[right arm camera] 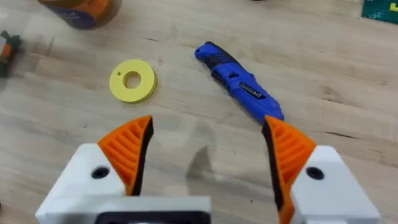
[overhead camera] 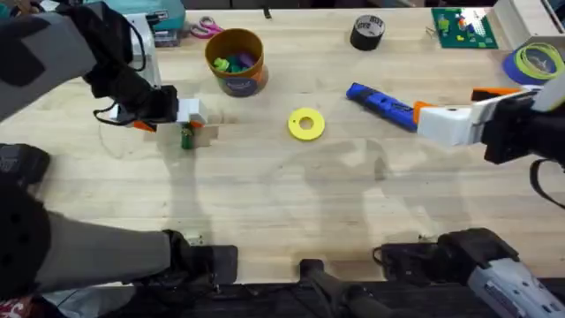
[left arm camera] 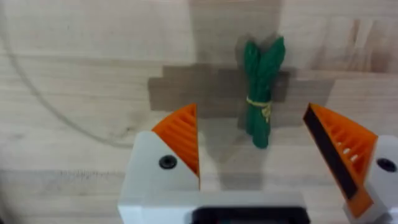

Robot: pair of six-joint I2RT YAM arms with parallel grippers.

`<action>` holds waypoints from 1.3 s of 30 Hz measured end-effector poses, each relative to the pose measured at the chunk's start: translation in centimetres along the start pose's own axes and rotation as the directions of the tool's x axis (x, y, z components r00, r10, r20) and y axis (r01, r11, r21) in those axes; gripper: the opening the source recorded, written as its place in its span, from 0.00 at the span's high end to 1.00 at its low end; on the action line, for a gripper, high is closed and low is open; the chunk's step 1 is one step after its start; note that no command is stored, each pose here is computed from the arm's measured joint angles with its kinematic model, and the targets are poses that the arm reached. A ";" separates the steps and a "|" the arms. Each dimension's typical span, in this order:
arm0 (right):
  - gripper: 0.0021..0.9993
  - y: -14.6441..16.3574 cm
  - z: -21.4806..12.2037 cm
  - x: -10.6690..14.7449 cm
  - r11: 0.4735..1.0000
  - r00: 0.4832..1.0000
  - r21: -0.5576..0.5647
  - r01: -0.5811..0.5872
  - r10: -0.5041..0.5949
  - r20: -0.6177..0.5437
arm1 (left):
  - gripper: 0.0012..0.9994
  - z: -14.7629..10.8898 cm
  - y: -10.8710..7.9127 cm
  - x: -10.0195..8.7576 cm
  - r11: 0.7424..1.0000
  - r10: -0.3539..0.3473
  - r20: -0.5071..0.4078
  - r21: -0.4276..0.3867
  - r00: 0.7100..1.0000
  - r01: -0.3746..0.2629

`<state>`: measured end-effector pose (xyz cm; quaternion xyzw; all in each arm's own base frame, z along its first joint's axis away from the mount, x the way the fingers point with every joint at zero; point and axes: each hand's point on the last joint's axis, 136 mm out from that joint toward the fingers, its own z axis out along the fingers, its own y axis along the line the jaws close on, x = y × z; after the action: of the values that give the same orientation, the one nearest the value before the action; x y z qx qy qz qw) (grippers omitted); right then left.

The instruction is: Pick up the gripper from the table and insert it into the empty holder that is missing its gripper. Then pick up a screw, insert it into the mounting hole, and use the screwdriver to tighten it. Finally, clean up the table by picking up the vegetable and placing it into the bucket.

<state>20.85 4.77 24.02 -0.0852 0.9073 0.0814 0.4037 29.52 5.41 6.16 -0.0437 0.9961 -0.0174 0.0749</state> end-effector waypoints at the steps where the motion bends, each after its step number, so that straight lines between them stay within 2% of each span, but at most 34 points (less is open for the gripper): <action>1: 0.00 0.0 0.0 0.0 1.000 1.000 0.000 0.000 0.000 0.000 | 0.01 0.3 0.0 -0.2 1.000 0.002 0.001 0.000 1.000 -0.002; 8: 0.00 0.0 0.0 0.0 1.000 1.000 0.000 0.000 0.000 0.000 | 0.11 1.6 0.1 -0.3 1.000 0.008 -0.025 0.003 1.000 -0.008; 14: 0.00 0.0 0.0 0.0 1.000 1.000 0.000 0.000 0.000 0.000 | 0.29 2.4 0.1 0.0 1.000 0.009 -0.050 0.007 0.999 -0.009; 15: 0.00 0.0 0.0 0.0 1.000 1.000 0.000 0.000 0.000 0.000 | 0.41 2.4 0.1 0.0 1.000 0.012 -0.051 0.007 0.999 -0.011; 16: 0.00 0.0 0.0 0.0 1.000 1.000 0.000 0.000 0.000 0.000 | 0.48 2.4 0.1 0.0 1.000 0.009 -0.050 0.007 0.999 -0.009; 17: 0.00 0.0 0.0 0.0 1.000 1.000 0.000 0.000 0.000 0.000 | 0.59 2.4 0.1 -0.1 1.000 0.010 -0.049 0.009 0.999 -0.010; 19: 0.00 0.0 0.0 0.0 1.000 1.000 0.000 0.000 0.000 0.000 | 0.91 2.4 0.1 -0.1 1.000 0.013 -0.048 0.008 0.999 -0.013; 20: 0.00 0.0 0.0 0.0 1.000 1.000 0.000 0.000 0.000 0.000 | 0.97 2.4 0.1 -0.1 1.000 0.016 -0.046 0.008 0.999 -0.016; 28: 0.00 0.0 0.0 0.0 1.000 1.000 0.000 0.000 0.000 0.000 | 0.97 2.3 0.1 0.0 1.000 0.016 -0.052 0.008 0.998 -0.016; 32: 0.00 0.0 0.0 0.0 1.000 1.000 0.000 0.000 0.000 0.001 | 0.97 1.3 0.1 -0.2 1.000 0.016 -0.068 0.011 0.998 -0.015; 35: 0.00 0.0 0.0 -0.1 1.000 1.000 0.000 0.001 -0.001 0.004 | 0.97 -0.9 0.1 -2.0 1.000 0.018 -0.020 0.006 1.000 -0.018; 39: 0.00 0.0 0.0 -0.1 1.000 1.000 0.000 0.001 -0.001 0.006 | 0.97 -6.5 -0.2 -6.1 1.000 0.022 0.153 0.010 0.988 -0.024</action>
<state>20.93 4.78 24.12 -0.0853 0.9061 0.0814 0.4063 34.54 5.93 13.44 -0.0328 0.9877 -0.0188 0.1514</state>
